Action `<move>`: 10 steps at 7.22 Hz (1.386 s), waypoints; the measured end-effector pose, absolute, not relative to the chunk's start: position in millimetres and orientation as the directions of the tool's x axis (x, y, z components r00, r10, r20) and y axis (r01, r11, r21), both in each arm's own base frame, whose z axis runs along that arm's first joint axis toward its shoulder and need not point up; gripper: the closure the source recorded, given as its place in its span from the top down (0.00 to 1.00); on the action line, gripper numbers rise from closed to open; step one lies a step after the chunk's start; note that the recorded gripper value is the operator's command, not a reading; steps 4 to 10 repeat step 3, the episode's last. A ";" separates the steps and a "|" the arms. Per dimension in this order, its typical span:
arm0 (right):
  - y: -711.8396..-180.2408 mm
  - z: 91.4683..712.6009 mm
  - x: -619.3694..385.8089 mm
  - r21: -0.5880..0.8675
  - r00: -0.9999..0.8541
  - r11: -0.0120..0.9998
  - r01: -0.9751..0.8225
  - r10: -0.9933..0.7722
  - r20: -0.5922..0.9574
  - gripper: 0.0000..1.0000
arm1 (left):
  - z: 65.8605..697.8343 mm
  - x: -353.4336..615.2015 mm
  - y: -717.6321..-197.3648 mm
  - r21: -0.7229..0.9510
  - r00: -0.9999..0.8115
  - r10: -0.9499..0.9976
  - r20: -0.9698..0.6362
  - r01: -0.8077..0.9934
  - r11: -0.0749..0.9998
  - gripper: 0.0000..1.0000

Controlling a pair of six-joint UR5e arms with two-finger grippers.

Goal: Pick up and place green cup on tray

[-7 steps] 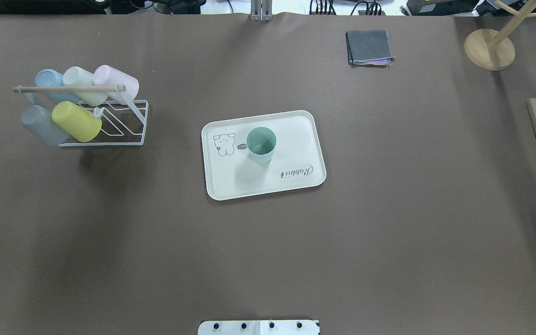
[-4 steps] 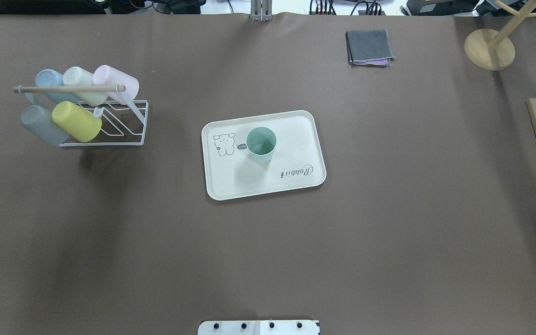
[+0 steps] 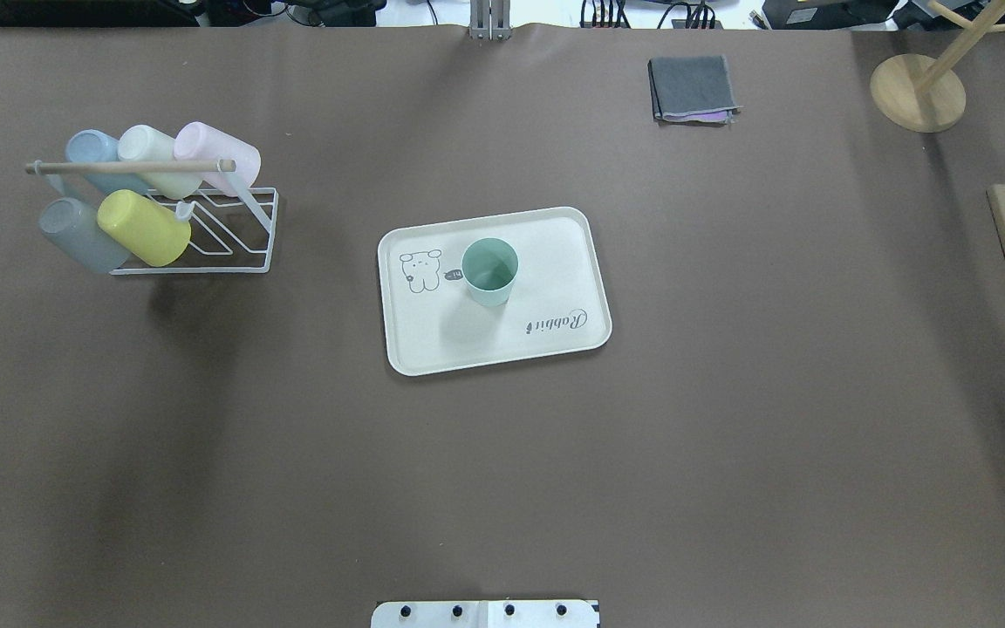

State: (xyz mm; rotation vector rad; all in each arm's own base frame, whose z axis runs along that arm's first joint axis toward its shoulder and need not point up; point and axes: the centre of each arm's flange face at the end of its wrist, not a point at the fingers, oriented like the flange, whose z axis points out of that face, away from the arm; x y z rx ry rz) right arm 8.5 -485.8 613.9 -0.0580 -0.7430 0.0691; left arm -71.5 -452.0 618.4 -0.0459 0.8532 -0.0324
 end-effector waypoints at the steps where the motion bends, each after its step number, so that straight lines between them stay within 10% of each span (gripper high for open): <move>1: -486.1 613.4 8.5 -0.076 0.734 0.996 -0.042 0.083 0.674 1.00 | 617.9 -71.1 -451.7 -0.055 0.651 -0.049 -0.757 0.011 0.998 0.99; 10: -486.4 613.0 8.5 -0.075 0.734 0.996 -0.042 0.082 0.674 1.00 | 616.9 -70.9 -451.4 -0.056 0.648 -0.050 -0.760 0.012 0.998 0.99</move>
